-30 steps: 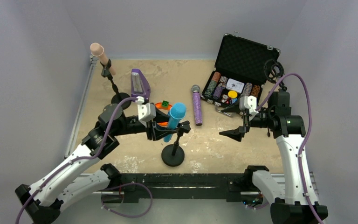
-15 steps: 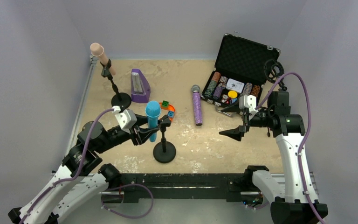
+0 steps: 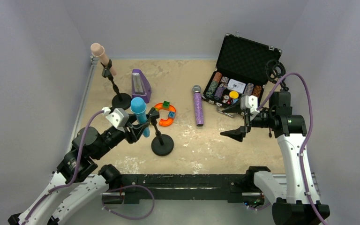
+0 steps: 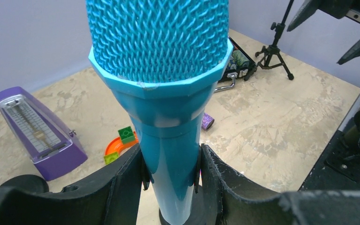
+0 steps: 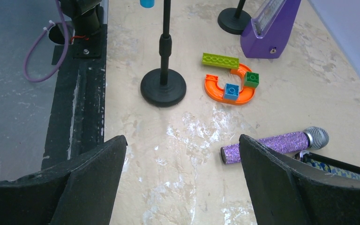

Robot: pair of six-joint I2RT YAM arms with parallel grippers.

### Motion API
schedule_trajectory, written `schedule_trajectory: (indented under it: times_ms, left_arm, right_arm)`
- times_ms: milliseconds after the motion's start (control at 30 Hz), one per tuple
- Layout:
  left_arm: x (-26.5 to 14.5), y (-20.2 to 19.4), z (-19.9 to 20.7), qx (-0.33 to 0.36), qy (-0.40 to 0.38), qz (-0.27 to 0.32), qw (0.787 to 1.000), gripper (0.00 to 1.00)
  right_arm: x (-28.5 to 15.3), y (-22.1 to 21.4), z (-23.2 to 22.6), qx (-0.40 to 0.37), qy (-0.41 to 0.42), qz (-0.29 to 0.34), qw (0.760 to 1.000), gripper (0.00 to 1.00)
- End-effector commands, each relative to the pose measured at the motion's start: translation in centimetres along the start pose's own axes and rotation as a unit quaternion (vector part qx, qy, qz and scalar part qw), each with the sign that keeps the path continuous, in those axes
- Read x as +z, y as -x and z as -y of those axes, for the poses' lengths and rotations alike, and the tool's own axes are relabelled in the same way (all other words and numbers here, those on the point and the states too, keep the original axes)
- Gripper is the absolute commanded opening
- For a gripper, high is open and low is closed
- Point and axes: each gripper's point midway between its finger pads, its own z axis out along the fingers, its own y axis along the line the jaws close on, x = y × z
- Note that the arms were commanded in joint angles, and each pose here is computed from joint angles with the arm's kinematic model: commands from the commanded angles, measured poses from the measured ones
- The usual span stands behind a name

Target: Attach the microphones to the stand

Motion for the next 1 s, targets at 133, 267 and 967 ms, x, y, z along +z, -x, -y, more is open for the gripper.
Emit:
schedule_trajectory:
  times_ms: [133, 267, 967]
  left_arm:
    - [-1.2, -1.6, -3.8, 0.017, 0.105, -0.029, 0.994, 0.01]
    - [-1.6, -1.3, -4.6, 0.022, 0.126, -0.027, 0.991, 0.01]
    - [-2.4, -1.2, -7.1, 0.054, 0.193, -0.041, 0.979, 0.01]
  right_arm:
    - [-0.1, 1.3, -0.2, -0.013, 0.008, 0.018, 1.0, 0.93]
    - [-0.1, 1.2, -0.1, -0.013, 0.008, 0.018, 1.0, 0.93]
    - [0.0, 1.1, 0.0, -0.011, 0.008, 0.017, 1.0, 0.93]
